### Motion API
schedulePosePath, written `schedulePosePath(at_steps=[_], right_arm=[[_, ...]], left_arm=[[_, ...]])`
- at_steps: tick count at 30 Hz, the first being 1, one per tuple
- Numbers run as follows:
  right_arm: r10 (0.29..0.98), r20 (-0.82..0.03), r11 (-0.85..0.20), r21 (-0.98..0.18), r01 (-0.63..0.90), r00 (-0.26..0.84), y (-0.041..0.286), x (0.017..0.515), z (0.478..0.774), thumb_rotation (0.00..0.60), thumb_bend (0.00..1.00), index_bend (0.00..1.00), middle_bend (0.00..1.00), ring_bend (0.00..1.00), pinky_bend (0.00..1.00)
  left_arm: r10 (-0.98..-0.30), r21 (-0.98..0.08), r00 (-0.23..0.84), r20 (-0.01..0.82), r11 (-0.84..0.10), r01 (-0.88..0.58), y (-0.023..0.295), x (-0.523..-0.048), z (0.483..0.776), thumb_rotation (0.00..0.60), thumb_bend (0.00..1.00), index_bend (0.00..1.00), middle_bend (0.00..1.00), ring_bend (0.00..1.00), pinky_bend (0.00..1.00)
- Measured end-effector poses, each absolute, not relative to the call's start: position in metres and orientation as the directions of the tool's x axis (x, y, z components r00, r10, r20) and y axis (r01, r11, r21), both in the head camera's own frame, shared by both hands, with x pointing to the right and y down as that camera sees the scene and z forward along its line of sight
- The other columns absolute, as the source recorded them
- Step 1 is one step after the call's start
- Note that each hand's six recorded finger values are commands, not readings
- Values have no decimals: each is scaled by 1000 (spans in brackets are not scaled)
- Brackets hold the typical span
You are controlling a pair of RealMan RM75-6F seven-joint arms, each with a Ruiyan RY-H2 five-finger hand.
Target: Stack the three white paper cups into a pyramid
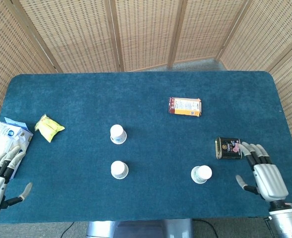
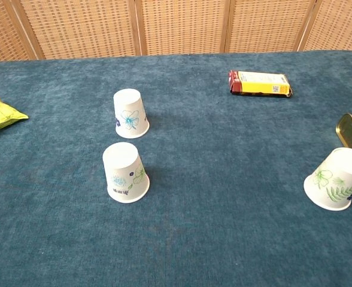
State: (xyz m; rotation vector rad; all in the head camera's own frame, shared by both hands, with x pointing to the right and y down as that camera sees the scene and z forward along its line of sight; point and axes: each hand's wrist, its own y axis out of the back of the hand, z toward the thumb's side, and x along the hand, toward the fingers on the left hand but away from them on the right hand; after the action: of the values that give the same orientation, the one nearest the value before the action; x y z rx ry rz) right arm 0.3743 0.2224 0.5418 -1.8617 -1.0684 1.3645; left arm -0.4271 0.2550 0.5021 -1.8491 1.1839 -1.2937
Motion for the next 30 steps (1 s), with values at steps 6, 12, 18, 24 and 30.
schedulePosePath(at_steps=[6,12,18,24,30], right_arm=[[812,-518,-575,-790,211,271,217,340,550,600,387,0,0,0,0],[743,-550,-633,-764,130,382,215,303,561,600,393,35,0,0,0],[686,-576,-662,-748,51,444,216,277,574,600,392,43,0,0,0],[650,-607,-670,-742,-31,457,221,266,588,600,395,71,0,0,0],[626,-646,-684,-724,-89,437,225,268,601,600,395,94,0,0,0]], left_arm=[[-904,-845,158,397,-427,-323,248,-424,496,495,433,0,0,0,0],[-900,-847,195,390,-434,-307,244,-416,489,497,433,0,0,0,0],[-898,-848,210,387,-436,-302,242,-411,486,494,434,0,0,0,0],[-894,-844,206,399,-445,-298,241,-413,489,495,434,0,0,0,0],[-890,-841,204,407,-453,-296,241,-412,491,496,435,0,0,0,0]])
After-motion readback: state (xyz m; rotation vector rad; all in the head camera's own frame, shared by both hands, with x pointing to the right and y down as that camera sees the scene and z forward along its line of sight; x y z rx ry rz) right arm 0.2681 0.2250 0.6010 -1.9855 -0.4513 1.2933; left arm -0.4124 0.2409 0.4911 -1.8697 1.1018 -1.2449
